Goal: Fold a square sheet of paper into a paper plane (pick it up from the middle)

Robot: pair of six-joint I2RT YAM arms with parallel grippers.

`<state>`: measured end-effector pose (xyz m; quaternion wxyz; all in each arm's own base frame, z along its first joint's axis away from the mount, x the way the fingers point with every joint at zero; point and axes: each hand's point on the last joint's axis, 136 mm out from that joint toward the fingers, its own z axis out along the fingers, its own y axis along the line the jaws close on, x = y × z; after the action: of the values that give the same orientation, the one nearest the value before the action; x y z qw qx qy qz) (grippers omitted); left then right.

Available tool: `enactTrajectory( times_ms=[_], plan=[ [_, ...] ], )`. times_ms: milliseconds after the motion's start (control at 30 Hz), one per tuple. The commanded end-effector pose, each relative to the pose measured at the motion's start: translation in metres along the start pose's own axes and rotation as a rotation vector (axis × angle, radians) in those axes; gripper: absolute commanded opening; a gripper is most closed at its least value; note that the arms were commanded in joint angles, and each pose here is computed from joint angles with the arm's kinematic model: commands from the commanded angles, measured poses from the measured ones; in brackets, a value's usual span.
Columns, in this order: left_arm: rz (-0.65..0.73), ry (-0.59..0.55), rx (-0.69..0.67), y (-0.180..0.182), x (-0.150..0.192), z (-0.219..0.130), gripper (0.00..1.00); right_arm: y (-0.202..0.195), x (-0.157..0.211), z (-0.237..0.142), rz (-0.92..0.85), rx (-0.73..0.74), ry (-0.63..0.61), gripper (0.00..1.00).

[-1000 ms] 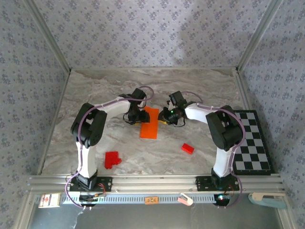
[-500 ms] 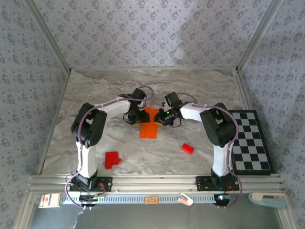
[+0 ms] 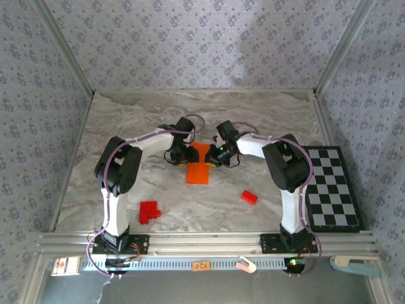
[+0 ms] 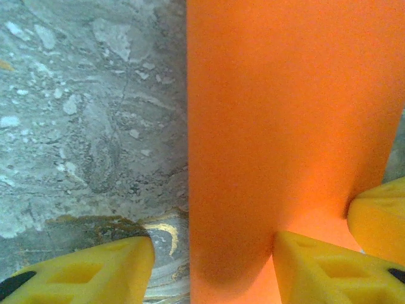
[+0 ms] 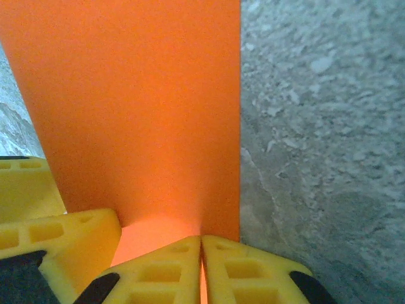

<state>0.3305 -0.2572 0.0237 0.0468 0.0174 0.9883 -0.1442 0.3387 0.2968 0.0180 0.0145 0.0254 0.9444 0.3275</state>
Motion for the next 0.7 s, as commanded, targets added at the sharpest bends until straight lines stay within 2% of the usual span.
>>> enactTrajectory(
  times_ms=[0, 133, 233, 333, 433, 533, 667],
  plan=[
    [-0.013, 0.057, -0.025, 0.003, 0.017, 0.011, 0.55, -0.065, 0.029, 0.015, 0.024, 0.247, 0.106, 0.12],
    [-0.078, -0.093, 0.004, 0.005, -0.014, -0.038, 0.57, -0.074, 0.027, 0.016, -0.017, 0.309, 0.123, 0.11],
    [-0.095, -0.158, 0.111, -0.007, -0.026, -0.061, 0.58, -0.077, 0.026, 0.017, -0.032, 0.333, 0.133, 0.11],
    [-0.047, -0.13, 0.3, -0.039, -0.023, -0.068, 0.53, -0.076, 0.025, 0.02, -0.039, 0.331, 0.141, 0.11],
    [-0.036, -0.064, 0.407, -0.06, -0.014, -0.062, 0.43, -0.076, 0.025, 0.023, -0.034, 0.32, 0.147, 0.1],
    [-0.045, -0.023, 0.452, -0.068, -0.008, -0.052, 0.31, -0.077, 0.026, 0.024, -0.033, 0.326, 0.154, 0.1],
    [-0.068, 0.023, 0.433, -0.062, -0.003, -0.036, 0.22, -0.079, 0.028, 0.024, -0.028, 0.334, 0.158, 0.1]
  ],
)
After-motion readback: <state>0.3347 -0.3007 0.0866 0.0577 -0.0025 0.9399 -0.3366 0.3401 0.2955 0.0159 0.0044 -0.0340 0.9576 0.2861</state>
